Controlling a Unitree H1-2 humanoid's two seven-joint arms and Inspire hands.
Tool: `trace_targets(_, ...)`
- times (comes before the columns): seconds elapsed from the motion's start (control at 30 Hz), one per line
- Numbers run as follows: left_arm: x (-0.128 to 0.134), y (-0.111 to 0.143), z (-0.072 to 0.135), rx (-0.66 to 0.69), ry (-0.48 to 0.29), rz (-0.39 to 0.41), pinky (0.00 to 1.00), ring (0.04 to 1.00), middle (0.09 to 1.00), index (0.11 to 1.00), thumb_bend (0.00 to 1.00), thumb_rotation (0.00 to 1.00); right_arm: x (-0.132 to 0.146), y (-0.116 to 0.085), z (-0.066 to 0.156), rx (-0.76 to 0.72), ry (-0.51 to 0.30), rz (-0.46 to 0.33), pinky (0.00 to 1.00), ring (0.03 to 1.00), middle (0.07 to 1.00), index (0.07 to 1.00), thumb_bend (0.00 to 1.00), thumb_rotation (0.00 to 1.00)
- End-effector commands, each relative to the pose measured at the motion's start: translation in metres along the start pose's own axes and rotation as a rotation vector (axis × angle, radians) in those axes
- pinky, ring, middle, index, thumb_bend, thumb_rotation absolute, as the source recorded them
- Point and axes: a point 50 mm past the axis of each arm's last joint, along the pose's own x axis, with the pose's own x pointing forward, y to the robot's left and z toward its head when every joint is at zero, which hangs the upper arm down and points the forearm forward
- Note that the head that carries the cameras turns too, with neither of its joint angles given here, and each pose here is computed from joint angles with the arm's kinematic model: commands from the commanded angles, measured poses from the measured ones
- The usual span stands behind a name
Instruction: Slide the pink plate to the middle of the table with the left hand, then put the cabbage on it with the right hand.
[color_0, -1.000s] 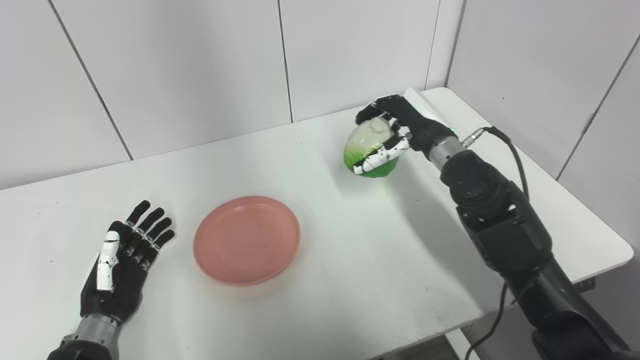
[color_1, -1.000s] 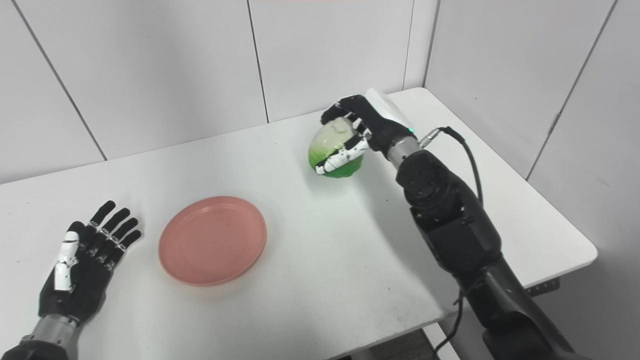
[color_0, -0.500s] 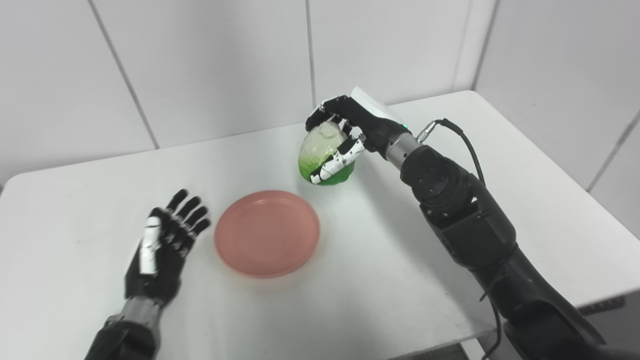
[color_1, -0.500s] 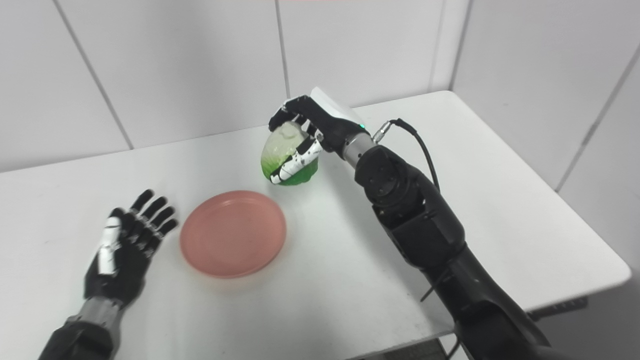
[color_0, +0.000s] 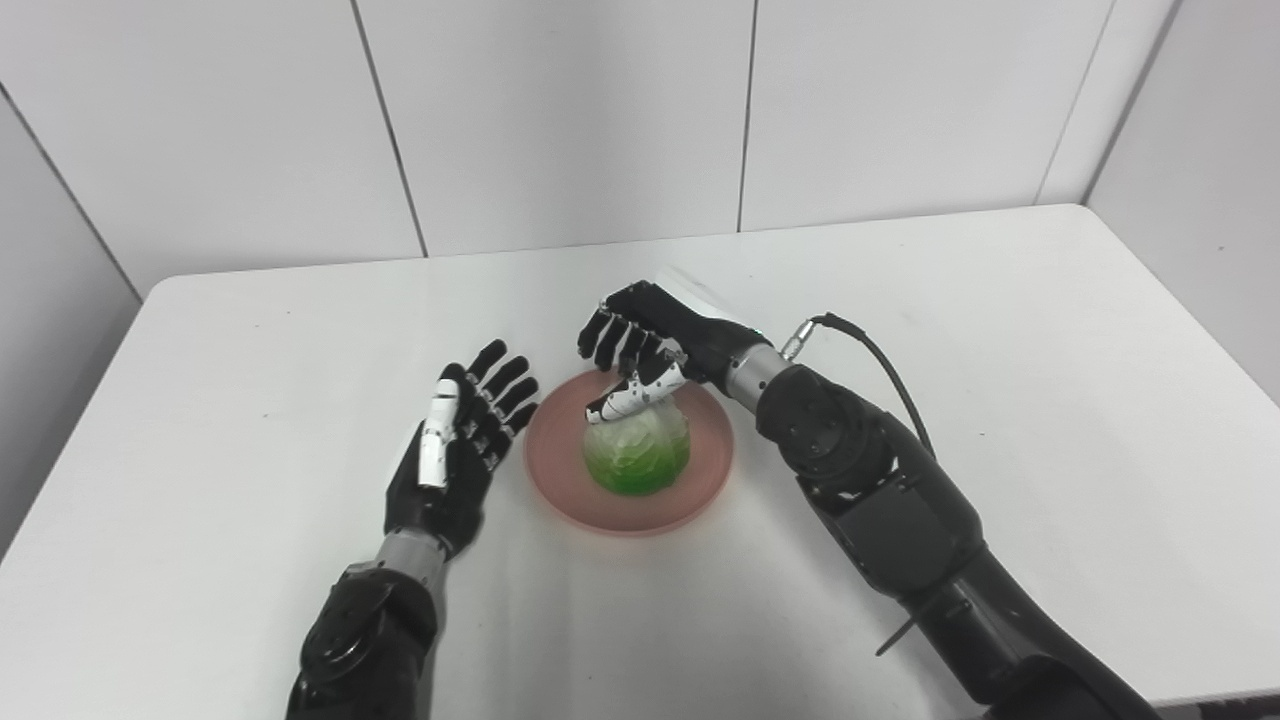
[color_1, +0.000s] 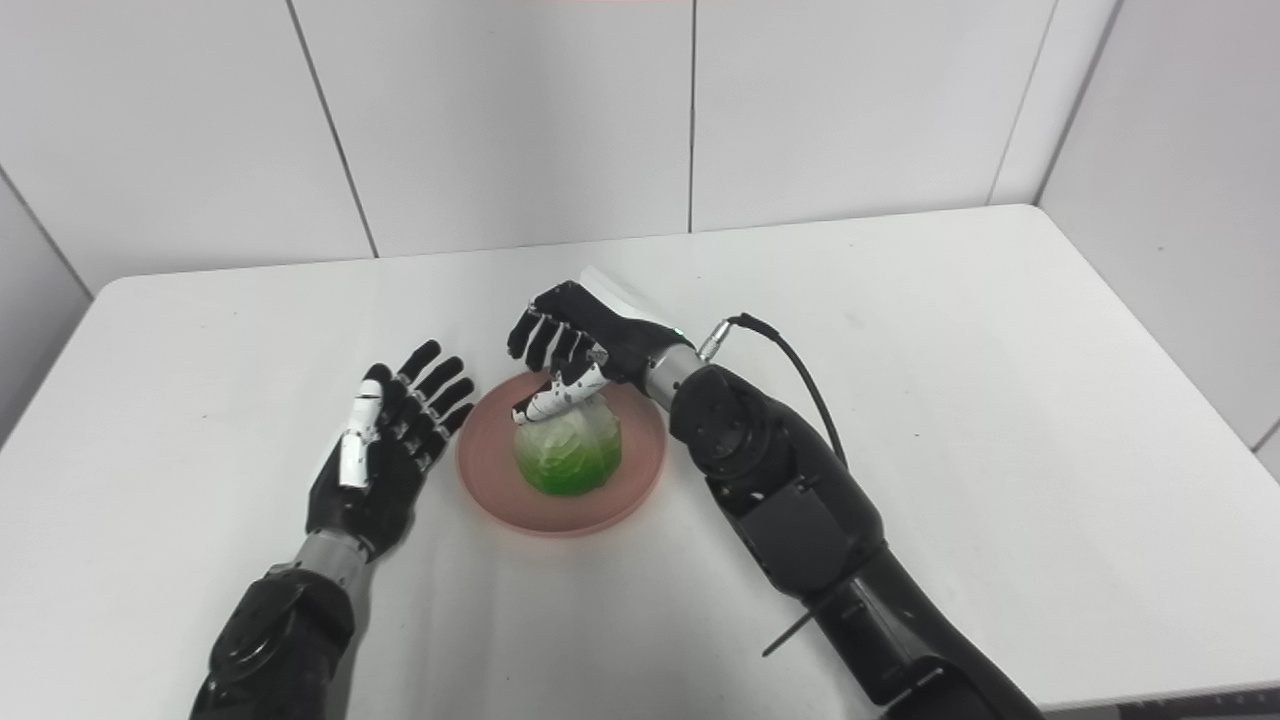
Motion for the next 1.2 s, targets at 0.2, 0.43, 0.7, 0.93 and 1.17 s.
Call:
trace_targets(0.2,-0.004,0.001,-0.016,-0.002,0.096,0.03,0.9,0.903,0.907,0.906,0.37,1.0,0.005,0.002,0.009,-0.018,-0.066,-0.026,0.39,0.415,0.497,0.491,0.52,0.0)
trace_targets(0.43,-0.003,0.001,-0.016,0.002,0.1,0.032,0.89,0.897,0.904,0.903,0.37,1.0,0.0,-0.006,0.006,-0.031,-0.076,-0.05,0.41,0.419,0.501,0.487,0.52,0.0)
trace_targets(0.7,-0.002,0.001,-0.018,-0.004,0.092,0.031,0.9,0.9,0.904,0.904,0.39,1.0,-0.02,-0.048,0.032,0.046,-0.206,-0.177,0.48,0.496,0.472,0.517,0.53,0.0)
trace_targets(0.93,-0.001,0.001,-0.02,0.006,0.07,0.033,0.9,0.895,0.899,0.896,0.4,1.0,-0.046,-0.077,0.039,0.066,-0.265,-0.306,0.64,0.678,0.694,0.734,0.87,0.53)
trace_targets(1.17,-0.004,-0.005,-0.011,0.069,0.024,0.043,0.92,0.905,0.911,0.918,0.4,1.0,-0.077,-0.081,0.021,0.096,-0.238,-0.378,0.86,0.912,0.936,0.979,0.94,0.97)
